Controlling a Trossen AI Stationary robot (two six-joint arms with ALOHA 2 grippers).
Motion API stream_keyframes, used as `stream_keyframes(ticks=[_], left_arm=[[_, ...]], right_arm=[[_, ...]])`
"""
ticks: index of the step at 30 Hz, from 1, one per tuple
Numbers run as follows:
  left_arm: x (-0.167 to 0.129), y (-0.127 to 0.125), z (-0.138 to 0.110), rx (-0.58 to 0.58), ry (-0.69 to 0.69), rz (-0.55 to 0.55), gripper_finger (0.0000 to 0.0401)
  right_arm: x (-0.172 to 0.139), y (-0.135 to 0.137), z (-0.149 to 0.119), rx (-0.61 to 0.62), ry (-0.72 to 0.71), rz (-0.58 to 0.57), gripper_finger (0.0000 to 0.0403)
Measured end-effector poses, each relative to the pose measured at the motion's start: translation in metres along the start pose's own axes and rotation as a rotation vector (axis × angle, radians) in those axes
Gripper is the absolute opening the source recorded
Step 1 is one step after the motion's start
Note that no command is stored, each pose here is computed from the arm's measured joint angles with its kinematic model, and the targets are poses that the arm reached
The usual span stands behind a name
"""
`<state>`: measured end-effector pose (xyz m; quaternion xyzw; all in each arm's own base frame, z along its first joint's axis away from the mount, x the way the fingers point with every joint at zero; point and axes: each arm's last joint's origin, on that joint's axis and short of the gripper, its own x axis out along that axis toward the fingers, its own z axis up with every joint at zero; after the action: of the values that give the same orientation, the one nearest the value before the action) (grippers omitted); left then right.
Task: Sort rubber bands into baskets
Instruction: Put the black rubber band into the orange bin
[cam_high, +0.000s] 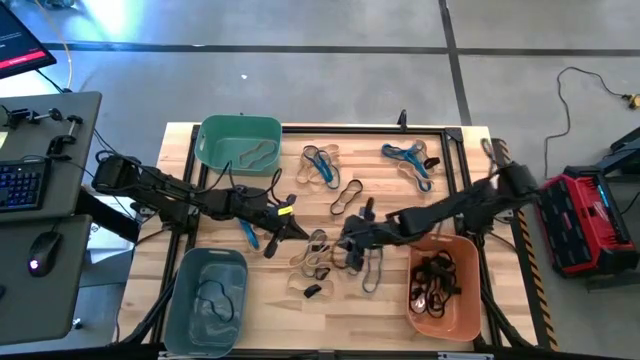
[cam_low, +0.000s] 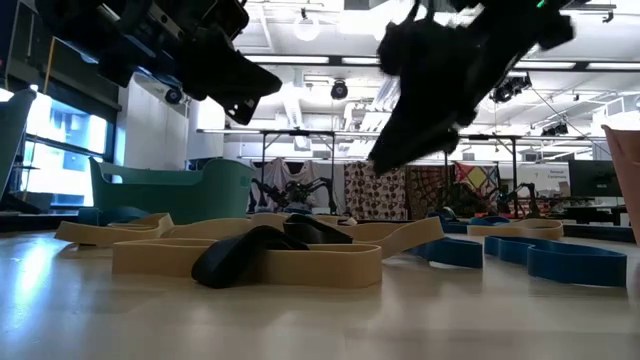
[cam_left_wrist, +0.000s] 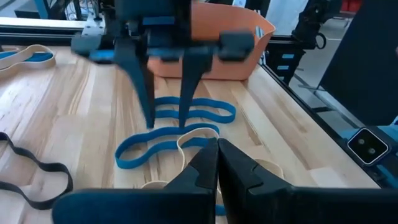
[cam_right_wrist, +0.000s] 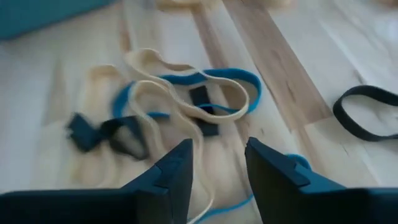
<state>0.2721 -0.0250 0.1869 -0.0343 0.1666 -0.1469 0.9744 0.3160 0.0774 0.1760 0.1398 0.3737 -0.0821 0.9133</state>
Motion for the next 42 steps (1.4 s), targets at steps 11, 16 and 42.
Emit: stream_keyframes(ticks=[11, 16, 42], left_arm=[[0.000, 0.001, -0.001, 0.010, 0.006, 0.002, 0.0001], [0.000, 0.001, -0.001, 0.012, 0.009, 0.002, 0.0001], [0.000, 0.000, -0.001, 0.015, 0.013, 0.002, 0.0001]], right_arm=[[0.052, -0.006, 0.002, -0.069, 0.083, -0.016, 0.0165], [0.060, -0.004, 0.001, -0.080, 0.118, 0.032, 0.0165], [0.060, -0.008, -0.001, -0.059, 0.150, 0.022, 0.0165]])
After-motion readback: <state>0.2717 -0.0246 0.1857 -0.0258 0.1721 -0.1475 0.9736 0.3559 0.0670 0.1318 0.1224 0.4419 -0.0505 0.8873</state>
